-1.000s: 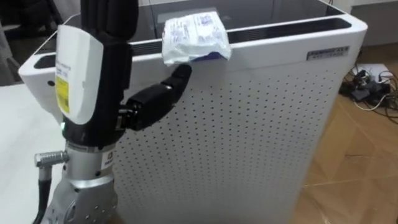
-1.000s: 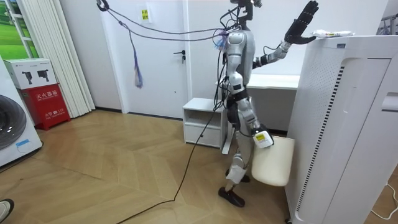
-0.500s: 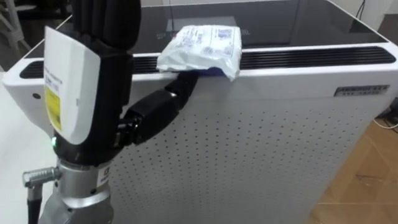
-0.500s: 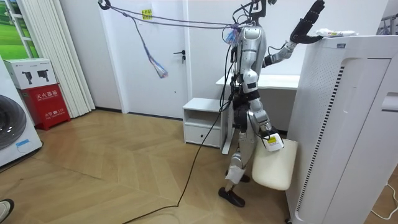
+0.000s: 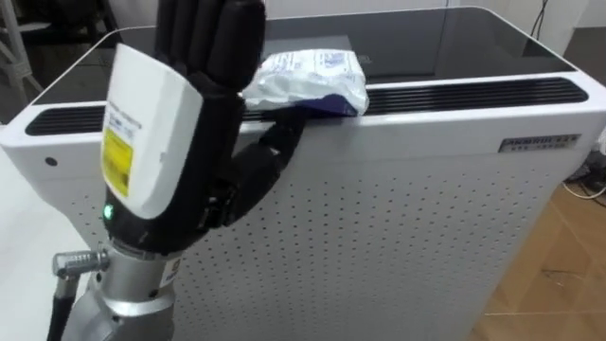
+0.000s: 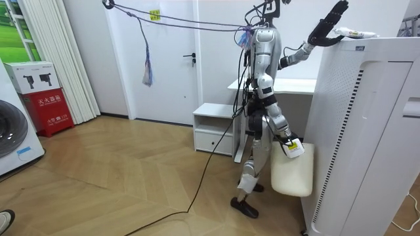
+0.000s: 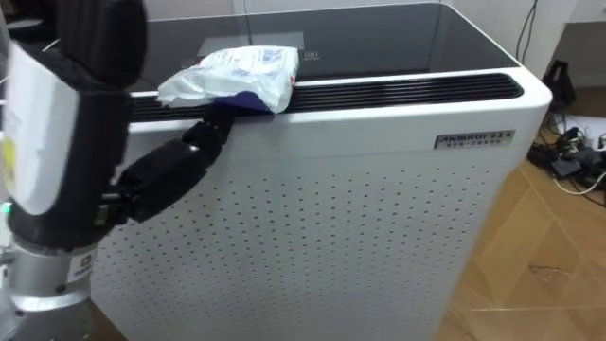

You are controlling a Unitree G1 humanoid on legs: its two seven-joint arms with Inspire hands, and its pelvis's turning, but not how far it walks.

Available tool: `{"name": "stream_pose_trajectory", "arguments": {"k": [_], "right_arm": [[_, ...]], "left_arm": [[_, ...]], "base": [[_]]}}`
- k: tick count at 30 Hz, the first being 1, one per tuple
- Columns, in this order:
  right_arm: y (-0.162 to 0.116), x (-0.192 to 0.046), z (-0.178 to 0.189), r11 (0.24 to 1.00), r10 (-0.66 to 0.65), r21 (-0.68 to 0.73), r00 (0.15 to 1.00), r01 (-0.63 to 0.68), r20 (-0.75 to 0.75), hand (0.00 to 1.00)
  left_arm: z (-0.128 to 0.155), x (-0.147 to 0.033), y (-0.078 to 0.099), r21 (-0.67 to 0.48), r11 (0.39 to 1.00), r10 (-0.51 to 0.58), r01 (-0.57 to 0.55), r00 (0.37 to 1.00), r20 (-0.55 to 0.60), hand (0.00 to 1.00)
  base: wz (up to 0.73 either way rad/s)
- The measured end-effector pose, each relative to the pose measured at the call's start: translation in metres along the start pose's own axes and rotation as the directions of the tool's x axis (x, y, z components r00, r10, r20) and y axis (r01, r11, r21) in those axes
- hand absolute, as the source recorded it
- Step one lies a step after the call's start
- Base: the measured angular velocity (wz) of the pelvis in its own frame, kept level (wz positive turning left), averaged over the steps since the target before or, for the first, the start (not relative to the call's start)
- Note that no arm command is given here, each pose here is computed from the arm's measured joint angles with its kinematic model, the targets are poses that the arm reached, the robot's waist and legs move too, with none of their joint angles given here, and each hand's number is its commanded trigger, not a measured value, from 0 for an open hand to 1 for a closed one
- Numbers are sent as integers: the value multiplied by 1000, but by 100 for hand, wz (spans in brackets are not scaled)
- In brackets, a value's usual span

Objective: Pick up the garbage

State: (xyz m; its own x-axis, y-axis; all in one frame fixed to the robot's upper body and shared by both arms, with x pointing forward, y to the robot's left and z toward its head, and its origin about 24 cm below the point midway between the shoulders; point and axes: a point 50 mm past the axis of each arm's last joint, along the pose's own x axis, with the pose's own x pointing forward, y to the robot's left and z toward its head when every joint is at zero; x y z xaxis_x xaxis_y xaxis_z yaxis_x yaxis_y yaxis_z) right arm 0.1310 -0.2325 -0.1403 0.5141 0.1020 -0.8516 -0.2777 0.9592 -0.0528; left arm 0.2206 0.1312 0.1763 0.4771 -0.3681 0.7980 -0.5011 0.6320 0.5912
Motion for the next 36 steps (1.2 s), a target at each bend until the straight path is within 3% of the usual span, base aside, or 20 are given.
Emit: {"name": "stream_pose_trajectory", "arguments": {"k": [3,4,5,6,7,8,14,22,30,36], "right_arm": [[-2,0,3,1000,-3,-7,1000,3,7,100],[-3,0,5,1000,-4,-20,1000,4,14,100],[-4,0,6,1000,-4,-26,1000,4,18,100],[-6,-1,9,999,-4,-32,1000,5,26,100],[-8,-1,10,999,-6,-36,1000,7,30,100],[-8,-1,10,999,-7,-36,1000,8,29,100],[-7,-1,14,997,2,-71,1000,0,23,100],[-7,0,11,993,-1,-114,1000,-2,-22,100],[-8,0,16,994,0,-113,1000,-2,-13,100],[-9,-1,18,994,-2,-113,1000,2,-1,100]], "left_arm": [[-5,-11,-12,-5,993,-122,122,991,-47,0],[-5,-13,-15,-14,988,-157,156,986,-64,6],[-5,-13,-15,-27,986,-169,167,983,-68,36],[-5,-14,-16,-50,981,-192,189,979,-74,56],[-6,-13,-16,-66,979,-199,194,977,-79,67],[-6,-13,-16,-74,977,-204,198,976,-82,100],[-9,-11,-14,-106,961,-265,255,958,-104,100],[-19,0,-4,-183,964,-220,191,964,-150,100],[-28,7,8,-150,972,-204,180,964,-169,100],[-30,8,11,-251,959,-185,133,962,-198,100]], "base": [[0],[0],[5],[0],[0],[0],[0],[0],[0],[0]]}}
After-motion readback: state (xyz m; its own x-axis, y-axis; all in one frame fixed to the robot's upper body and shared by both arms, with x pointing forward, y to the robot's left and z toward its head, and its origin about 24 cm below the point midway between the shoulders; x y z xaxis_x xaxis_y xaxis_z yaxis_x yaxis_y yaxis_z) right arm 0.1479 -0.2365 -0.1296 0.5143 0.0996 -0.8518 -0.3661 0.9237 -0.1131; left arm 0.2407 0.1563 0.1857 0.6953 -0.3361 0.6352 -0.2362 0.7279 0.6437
